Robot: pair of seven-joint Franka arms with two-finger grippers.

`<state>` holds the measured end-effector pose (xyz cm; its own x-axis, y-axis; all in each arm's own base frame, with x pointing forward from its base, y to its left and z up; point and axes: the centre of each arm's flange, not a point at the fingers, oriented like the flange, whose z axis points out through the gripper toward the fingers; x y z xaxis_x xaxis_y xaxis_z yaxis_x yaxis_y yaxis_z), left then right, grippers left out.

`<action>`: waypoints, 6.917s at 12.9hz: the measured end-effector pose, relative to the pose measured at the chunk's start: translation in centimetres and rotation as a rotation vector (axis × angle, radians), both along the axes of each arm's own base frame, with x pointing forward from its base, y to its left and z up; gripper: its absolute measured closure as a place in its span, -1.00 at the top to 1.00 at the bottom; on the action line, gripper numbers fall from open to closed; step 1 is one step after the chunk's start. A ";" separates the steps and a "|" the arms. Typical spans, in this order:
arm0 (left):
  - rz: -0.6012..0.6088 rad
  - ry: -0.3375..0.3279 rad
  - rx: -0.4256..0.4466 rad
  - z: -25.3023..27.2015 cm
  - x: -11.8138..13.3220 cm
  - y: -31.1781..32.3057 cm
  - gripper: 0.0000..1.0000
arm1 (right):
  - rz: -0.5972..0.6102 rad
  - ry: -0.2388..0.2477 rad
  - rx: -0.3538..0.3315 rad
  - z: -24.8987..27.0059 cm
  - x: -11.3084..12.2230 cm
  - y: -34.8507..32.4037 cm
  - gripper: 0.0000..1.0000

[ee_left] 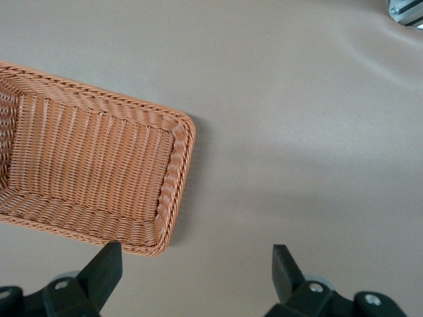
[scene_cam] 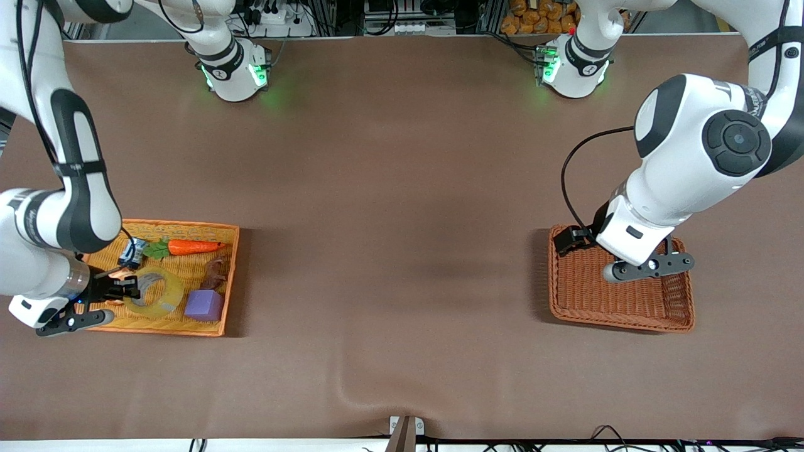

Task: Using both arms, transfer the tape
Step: 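Lift the tape roll with the right gripper toward the table middle, then grasp the tape with the left gripper while the right gripper holds it, then carry the tape with the left gripper while the right gripper withdraws, then lower the tape into the brown basket and open the left gripper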

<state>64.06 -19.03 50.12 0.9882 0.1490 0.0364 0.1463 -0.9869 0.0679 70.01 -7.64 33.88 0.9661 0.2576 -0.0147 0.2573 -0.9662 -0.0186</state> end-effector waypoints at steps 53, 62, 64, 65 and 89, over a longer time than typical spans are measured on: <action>-0.088 0.042 -0.032 -25.7 -9.5 -28.6 1.00 | -0.128 0.052 0.073 14.4 -2.9 15.1 1.00; -0.126 0.028 -0.007 -29.9 -9.8 -29.6 -0.43 | -0.231 -0.048 0.003 24.3 -13.0 4.4 1.00; -0.117 0.010 -0.015 -29.0 -8.9 -29.4 -0.56 | -0.244 -0.037 0.002 25.0 -13.7 3.7 1.00; -0.100 -0.008 -0.020 -27.3 -7.8 -28.7 -0.56 | -0.252 -0.037 0.002 25.3 -14.0 3.3 1.00; -0.072 0.050 0.058 -17.8 4.5 17.9 0.68 | -0.333 -0.004 0.001 26.7 -15.2 2.4 1.00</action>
<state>68.55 -1.16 32.33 0.9971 0.0763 -0.0069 0.0763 -0.9971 0.0044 54.83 -5.19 60.54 0.9973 -0.0726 -0.0106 -0.0728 -0.9972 -0.0187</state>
